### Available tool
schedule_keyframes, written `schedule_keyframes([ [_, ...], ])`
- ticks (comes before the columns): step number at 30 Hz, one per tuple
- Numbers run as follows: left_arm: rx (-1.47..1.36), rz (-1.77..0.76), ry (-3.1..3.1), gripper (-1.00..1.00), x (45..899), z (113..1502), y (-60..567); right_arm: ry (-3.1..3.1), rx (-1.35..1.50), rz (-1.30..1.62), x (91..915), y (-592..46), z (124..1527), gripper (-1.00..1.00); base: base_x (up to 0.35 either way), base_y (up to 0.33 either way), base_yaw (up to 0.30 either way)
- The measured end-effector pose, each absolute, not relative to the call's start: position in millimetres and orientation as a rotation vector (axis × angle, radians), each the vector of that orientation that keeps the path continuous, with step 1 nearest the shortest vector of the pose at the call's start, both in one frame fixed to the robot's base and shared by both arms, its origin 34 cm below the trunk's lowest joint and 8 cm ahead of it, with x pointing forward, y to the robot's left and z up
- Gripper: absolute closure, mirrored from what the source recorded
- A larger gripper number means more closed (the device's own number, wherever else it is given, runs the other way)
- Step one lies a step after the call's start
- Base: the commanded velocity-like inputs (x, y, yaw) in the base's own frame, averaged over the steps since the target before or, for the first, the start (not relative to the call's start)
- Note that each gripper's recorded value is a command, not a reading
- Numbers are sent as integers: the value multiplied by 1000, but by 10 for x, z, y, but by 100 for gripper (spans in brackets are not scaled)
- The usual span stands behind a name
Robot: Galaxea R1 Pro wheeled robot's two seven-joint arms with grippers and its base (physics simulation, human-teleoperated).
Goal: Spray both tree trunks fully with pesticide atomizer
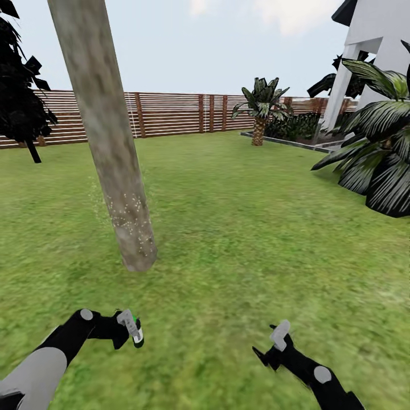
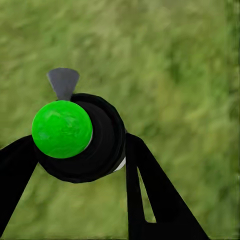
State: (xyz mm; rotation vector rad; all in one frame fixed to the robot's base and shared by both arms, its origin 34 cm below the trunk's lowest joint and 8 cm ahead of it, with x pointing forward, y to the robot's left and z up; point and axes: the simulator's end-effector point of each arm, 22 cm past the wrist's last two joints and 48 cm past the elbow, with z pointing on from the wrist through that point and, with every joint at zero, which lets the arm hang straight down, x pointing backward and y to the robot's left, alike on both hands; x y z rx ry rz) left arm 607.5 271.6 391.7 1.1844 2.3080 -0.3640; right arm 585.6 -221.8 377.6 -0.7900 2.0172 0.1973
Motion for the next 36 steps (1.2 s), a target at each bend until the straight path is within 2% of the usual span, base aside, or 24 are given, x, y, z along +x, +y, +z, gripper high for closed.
schedule_keyframes([
  [6, 1174, -384, 2364, 100, 5855, 3801, 2921, 2002, -712, 163, 6022, -2302, 3887, -100, 0, 0, 0],
  [22, 1339, -503, 2311, 100, 5766, 3810, 2247, 1956, -801, 213, 6119, -2062, 4015, -100, 0, 0, 0],
  [23, 1552, -660, 2281, 100, 5390, 3786, 1930, 1927, -996, 403, 5851, -1609, 3979, -100, 0, 0, 0],
  [24, 1585, -755, 2221, 100, 5310, 3847, 1484, 1917, -1031, 450, 5811, -1535, 4006, -100, 0, 0, 0],
  [28, 1632, -767, 2216, 100, 5279, 3871, 1501, 1902, -1070, 503, 5772, -1446, 4044, -100, 0, 0, 0],
  [29, 1637, -773, 2212, 100, 5280, 3885, 1485, 1902, -1071, 506, 5769, -1440, 4045, 100, 0, 0, 0],
  [36, 1737, -773, 2226, 100, 5158, 3839, 1365, 1843, -1257, 581, 5525, -1008, 3993, 100, 0, 0, 0],
])
